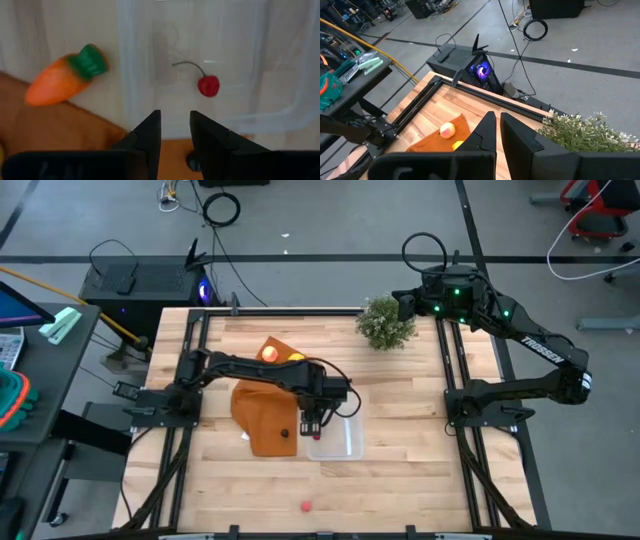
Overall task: Pick and placing Produce into tupperware
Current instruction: Put the black cherry into the transparent bin
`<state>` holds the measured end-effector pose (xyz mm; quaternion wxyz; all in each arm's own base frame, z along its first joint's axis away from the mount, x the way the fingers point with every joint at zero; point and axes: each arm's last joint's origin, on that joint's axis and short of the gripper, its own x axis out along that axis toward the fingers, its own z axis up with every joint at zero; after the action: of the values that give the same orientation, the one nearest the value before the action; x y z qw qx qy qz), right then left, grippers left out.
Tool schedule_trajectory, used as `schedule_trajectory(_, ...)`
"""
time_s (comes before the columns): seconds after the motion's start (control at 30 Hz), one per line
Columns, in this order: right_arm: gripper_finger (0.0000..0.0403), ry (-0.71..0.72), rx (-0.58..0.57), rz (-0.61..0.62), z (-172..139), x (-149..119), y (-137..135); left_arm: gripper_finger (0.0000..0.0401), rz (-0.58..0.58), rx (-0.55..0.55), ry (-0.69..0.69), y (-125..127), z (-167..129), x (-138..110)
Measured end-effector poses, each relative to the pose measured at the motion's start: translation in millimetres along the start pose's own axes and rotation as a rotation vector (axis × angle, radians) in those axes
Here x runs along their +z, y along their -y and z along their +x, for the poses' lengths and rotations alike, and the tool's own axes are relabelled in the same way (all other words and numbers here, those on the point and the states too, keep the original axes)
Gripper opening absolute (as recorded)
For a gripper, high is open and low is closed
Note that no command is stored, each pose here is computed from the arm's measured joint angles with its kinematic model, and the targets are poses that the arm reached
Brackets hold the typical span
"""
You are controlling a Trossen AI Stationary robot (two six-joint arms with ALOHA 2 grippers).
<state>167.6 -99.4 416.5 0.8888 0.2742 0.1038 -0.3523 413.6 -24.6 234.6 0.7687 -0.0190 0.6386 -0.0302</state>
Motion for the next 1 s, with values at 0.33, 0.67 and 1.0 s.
schedule_trajectory(0.33,0.0001,-0.025,-0.014,-0.021,0,-2,1,0.0111,-0.051,0.007,-0.032,1,-24,-13)
schedule_trajectory(0.67,0.0001,-0.050,-0.024,-0.062,0,-5,3,0.0107,-0.125,0.020,-0.132,6,-25,-23)
schedule_trajectory(1.0,0.0001,-0.087,-0.033,-0.146,-1,-8,4,0.0072,-0.196,0.179,0.191,35,-57,-15)
